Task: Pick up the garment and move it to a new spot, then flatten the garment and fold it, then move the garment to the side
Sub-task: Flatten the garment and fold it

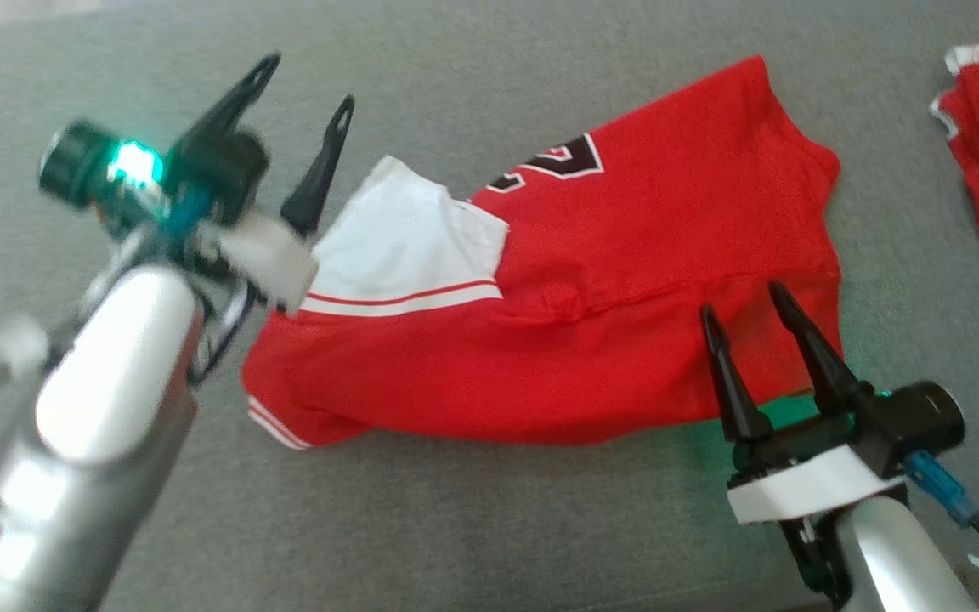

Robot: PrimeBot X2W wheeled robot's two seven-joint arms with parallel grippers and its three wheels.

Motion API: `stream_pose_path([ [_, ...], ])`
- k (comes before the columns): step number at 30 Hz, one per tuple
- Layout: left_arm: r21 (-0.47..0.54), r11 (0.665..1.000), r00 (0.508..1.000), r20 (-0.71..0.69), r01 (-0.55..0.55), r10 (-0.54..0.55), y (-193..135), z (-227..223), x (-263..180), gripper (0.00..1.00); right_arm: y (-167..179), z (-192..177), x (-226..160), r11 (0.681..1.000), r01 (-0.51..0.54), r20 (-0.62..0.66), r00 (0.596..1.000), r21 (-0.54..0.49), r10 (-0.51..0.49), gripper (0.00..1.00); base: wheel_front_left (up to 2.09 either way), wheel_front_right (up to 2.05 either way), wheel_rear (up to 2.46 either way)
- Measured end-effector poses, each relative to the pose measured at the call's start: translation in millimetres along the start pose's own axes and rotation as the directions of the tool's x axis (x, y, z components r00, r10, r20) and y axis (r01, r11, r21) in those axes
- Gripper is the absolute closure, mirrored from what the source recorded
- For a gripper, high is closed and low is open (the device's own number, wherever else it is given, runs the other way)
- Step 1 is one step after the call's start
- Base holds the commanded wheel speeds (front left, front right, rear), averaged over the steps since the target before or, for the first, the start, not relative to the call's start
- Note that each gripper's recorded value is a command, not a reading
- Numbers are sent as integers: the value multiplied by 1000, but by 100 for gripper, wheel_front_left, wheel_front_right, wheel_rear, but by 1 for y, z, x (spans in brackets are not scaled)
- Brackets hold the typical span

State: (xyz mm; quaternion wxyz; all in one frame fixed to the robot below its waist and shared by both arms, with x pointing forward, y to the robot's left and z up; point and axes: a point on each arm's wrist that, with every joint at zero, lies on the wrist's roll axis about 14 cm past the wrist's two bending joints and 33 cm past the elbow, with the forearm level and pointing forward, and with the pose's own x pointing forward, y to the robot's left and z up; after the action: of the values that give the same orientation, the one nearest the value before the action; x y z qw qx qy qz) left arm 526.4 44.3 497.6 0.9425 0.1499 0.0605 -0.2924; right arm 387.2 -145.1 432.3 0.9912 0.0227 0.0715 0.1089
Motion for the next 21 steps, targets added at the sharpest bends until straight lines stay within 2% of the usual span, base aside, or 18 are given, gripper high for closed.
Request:
stream_pose_path([
  [4, -12, 994, 976, -188, 110, -110, -19, -31, 26, 0, -7, -2, 3, 1000, 18, -8, 1000, -4, -18, 0, 0, 0, 0],
  [8, -33, 980, 910, -368, 195, -193, -39, -72, 34, 0, -16, -5, 1, 999, 49, -19, 999, -1, -49, 0, 0, 0, 0],
  [12, -67, 961, 839, -473, 269, -268, -56, -103, 31, 0, -24, -9, -6, 996, 89, -34, 996, 9, -88, 0, 0, 0, 0],
  [15, -80, 954, 818, -498, 288, -289, -58, -110, 33, 0, -31, -10, -12, 993, 115, -41, 993, 7, -114, 0, 0, 0, 0],
  [16, -83, 952, 812, -504, 295, -296, -59, -111, 34, 17, -33, -11, -13, 993, 121, -43, 992, 5, -121, 0, 0, 0, 0],
  [18, -82, 950, 810, -503, 302, -300, -59, -110, 35, 100, -35, -11, -14, 992, 127, -44, 991, 4, -127, 0, 0, 0, 0],
  [21, -72, 947, 811, -497, 313, -307, -60, -109, 36, 100, -38, -10, -15, 990, 138, -42, 990, 3, -138, 0, 0, 0, 0],
])
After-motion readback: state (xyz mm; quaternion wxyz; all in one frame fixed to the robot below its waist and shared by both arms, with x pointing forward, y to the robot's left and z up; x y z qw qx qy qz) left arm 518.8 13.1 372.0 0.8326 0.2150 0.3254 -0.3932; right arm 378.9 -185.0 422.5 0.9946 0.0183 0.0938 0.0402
